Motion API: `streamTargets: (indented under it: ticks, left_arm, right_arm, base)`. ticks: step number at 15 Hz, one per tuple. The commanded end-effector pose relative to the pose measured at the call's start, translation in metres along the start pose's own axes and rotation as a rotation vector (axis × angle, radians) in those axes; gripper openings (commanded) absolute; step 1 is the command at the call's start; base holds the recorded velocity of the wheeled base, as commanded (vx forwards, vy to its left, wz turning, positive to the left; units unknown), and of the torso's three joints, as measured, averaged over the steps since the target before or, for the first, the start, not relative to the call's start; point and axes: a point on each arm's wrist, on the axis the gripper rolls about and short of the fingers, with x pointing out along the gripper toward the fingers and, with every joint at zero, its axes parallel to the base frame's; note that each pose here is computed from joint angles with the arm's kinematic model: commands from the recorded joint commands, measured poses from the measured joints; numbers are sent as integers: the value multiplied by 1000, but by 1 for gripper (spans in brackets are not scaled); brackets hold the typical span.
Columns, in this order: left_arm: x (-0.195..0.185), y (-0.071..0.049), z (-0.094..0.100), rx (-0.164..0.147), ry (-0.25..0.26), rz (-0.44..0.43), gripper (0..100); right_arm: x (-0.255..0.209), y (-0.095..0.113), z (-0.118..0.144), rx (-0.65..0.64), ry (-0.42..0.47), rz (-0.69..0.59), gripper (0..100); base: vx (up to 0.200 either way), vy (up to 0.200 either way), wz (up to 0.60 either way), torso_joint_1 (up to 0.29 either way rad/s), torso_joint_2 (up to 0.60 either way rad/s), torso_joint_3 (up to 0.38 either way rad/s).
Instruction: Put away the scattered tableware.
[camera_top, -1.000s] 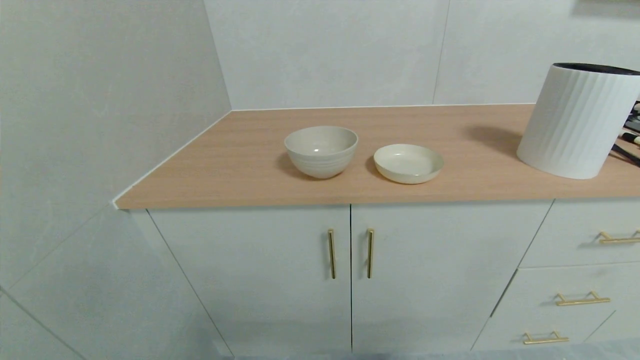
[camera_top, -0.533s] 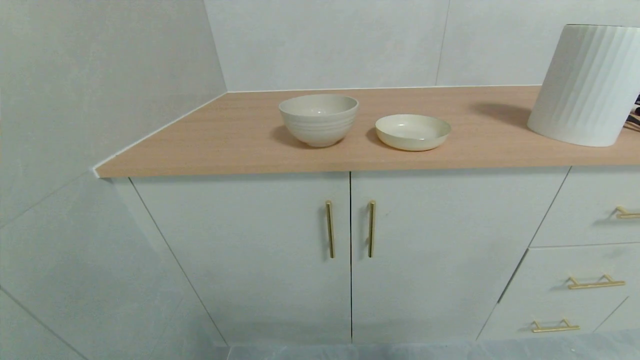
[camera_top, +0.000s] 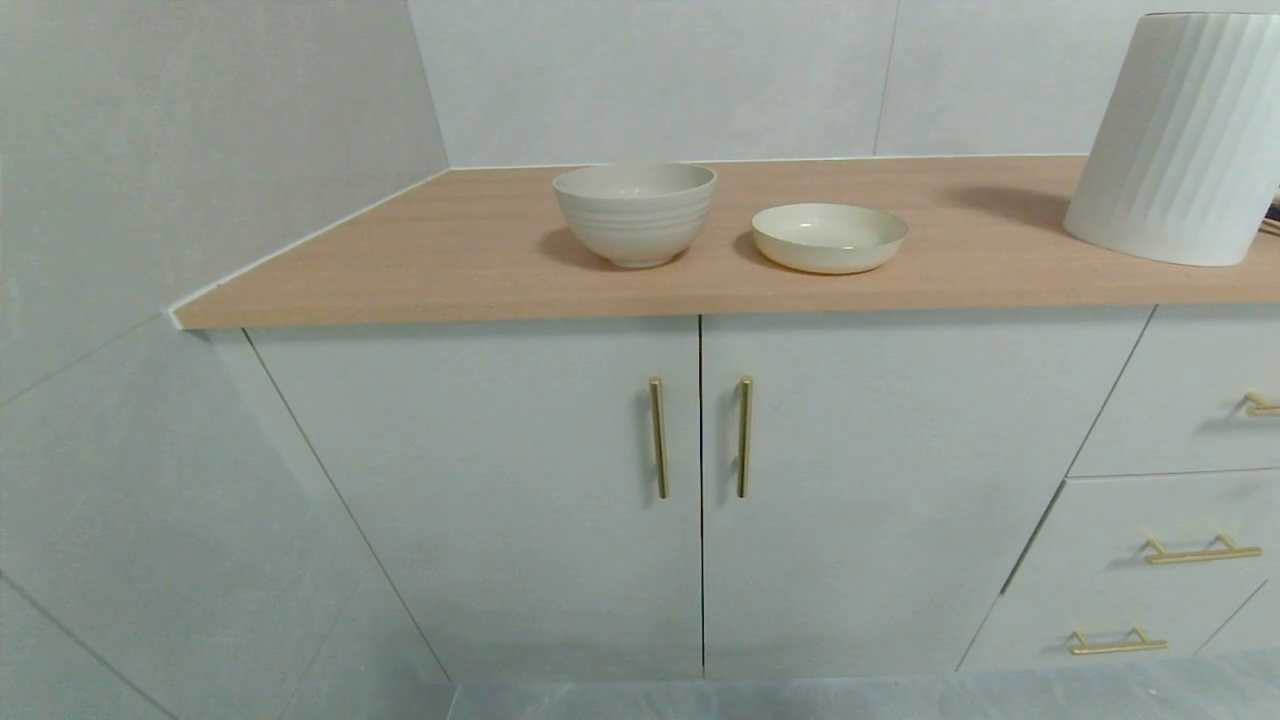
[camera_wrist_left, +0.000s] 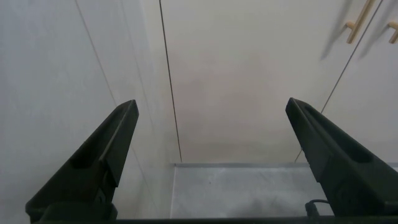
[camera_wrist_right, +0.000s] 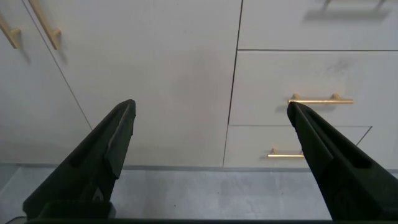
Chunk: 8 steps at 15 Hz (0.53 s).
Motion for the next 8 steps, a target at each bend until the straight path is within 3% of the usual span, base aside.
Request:
streamTargets:
  ticks: [1, 8]
  left_arm:
    - [0, 0, 0, 0, 0, 1, 100]
    - [0, 0, 0, 0, 0, 1, 100]
  right_arm:
    - [0, 0, 0, -2, 0, 0, 100]
    - [0, 0, 0, -4, 0, 2, 100]
  base:
    - [0, 0, 0, 0, 0, 0]
    - [0, 0, 0, 0, 0, 0]
